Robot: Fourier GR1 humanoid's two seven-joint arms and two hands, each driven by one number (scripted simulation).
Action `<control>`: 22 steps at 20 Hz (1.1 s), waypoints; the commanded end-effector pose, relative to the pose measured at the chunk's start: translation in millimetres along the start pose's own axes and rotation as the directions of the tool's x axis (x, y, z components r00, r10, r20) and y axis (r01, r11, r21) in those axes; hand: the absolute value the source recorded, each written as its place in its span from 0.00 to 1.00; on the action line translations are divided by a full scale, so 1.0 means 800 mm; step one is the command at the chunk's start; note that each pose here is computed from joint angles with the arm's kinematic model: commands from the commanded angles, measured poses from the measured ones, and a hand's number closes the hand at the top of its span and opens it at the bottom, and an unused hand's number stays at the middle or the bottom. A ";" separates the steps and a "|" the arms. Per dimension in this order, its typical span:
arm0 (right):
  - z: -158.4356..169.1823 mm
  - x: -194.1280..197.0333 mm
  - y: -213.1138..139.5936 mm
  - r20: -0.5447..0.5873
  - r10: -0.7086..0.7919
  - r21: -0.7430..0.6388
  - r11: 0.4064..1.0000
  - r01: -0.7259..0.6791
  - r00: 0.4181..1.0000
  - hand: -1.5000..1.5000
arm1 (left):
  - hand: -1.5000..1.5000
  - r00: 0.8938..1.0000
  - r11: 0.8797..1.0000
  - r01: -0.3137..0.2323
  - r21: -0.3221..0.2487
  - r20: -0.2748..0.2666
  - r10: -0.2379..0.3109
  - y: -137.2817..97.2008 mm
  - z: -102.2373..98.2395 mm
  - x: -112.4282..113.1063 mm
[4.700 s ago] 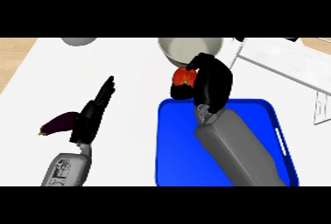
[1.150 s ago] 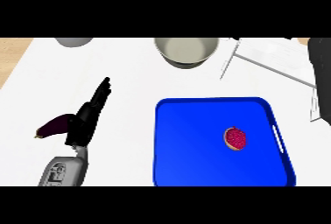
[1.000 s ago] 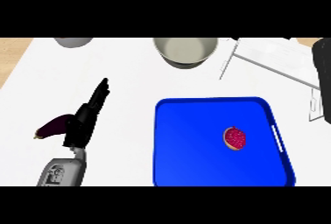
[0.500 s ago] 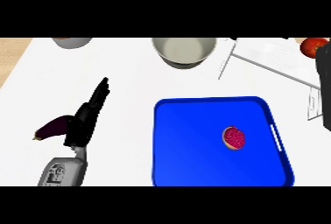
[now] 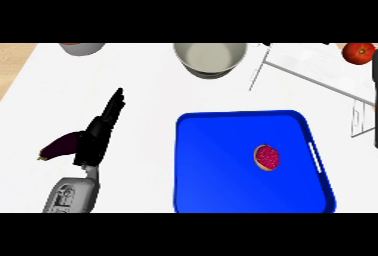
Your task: Pick the tomato from the tray and place it in the tiered shelf
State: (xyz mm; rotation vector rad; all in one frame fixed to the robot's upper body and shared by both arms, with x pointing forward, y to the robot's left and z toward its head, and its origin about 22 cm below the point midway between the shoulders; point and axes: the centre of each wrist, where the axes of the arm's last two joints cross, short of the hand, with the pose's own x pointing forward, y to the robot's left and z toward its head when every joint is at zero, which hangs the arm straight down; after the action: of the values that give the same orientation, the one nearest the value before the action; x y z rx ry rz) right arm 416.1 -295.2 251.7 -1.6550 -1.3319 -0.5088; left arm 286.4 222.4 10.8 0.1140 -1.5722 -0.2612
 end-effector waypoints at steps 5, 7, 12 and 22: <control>-0.021 0.031 -0.055 -0.040 -0.259 -0.149 0.957 0.250 0.965 0.00 | 0.50 1.000 1.000 0.001 0.007 -0.002 -0.001 -0.005 0.005 0.006; -0.050 0.048 -0.077 -0.058 -0.328 -0.227 0.924 0.307 0.943 0.00 | 0.50 1.000 1.000 0.002 0.005 -0.001 -0.002 -0.014 0.004 -0.007; -0.057 0.029 -0.144 -0.149 -0.321 -0.296 0.917 0.267 0.935 0.00 | 0.50 1.000 1.000 -0.012 0.007 -0.013 0.013 0.006 0.027 -0.005; -0.034 -0.042 -0.257 -0.331 -0.155 -0.150 0.983 0.110 0.931 0.00 | 0.50 0.999 0.998 0.008 0.063 -0.048 -0.005 0.036 0.018 -0.002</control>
State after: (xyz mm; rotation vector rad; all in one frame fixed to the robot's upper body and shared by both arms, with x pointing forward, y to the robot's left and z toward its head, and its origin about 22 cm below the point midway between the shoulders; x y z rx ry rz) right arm 264.2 -339.1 321.6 -1.5322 -1.2997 -0.9718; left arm 276.8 243.8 11.2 0.1547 -1.5437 -0.2167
